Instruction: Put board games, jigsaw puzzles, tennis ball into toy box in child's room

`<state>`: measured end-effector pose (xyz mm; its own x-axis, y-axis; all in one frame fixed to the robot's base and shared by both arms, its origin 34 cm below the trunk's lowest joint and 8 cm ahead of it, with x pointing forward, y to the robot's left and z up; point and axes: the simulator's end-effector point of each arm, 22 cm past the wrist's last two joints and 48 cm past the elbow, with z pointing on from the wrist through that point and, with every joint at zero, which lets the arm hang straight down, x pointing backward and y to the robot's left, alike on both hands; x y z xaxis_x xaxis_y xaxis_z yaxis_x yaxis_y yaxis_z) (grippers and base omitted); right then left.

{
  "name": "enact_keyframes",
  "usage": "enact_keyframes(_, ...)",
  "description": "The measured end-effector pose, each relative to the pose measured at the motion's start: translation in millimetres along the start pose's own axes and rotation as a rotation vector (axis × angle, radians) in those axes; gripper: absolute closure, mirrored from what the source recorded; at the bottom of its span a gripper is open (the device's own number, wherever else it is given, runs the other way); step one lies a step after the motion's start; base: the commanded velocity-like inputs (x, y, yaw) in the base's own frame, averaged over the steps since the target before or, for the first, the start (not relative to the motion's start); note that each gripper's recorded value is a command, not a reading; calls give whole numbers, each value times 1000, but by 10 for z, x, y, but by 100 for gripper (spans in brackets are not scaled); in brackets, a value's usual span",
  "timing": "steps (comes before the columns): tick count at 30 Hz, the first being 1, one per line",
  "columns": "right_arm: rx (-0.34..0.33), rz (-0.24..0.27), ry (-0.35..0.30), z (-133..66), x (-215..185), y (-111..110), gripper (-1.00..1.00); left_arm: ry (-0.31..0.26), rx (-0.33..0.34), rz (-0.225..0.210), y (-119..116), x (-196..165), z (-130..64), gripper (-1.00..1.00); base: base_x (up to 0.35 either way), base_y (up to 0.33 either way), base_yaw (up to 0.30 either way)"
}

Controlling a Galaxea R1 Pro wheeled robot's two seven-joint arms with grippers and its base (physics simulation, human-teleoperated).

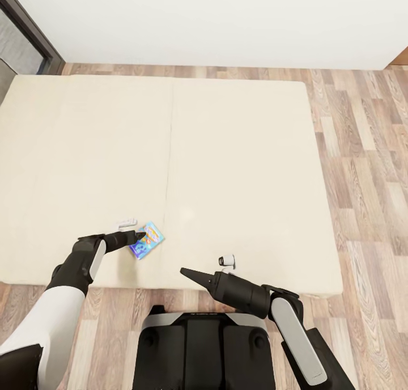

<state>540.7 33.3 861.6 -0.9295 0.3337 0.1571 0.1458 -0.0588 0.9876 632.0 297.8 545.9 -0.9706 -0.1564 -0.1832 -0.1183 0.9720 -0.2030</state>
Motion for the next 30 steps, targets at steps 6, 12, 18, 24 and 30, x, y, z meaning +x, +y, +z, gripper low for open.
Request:
enact_keyframes(6,3,8,-1,-5,5,-41,-100,4,-1,1,9,40,39,-100,0,0,0)
enact_keyframes(12,7,16,-2,-9,10,-82,-100,9,1,1,4,83,80,-100,0,0,0)
enact_keyframes(18,10,25,-2,-14,18,-122,-100,16,-1,0,16,129,116,-100,0,0,0)
enact_keyframes(24,13,33,-2,-19,24,-160,-100,24,-2,-1,29,176,150,-100,0,0,0)
enact_keyframes(30,14,39,-3,-23,38,-189,-100,22,0,-3,29,170,155,-100,0,-2,0)
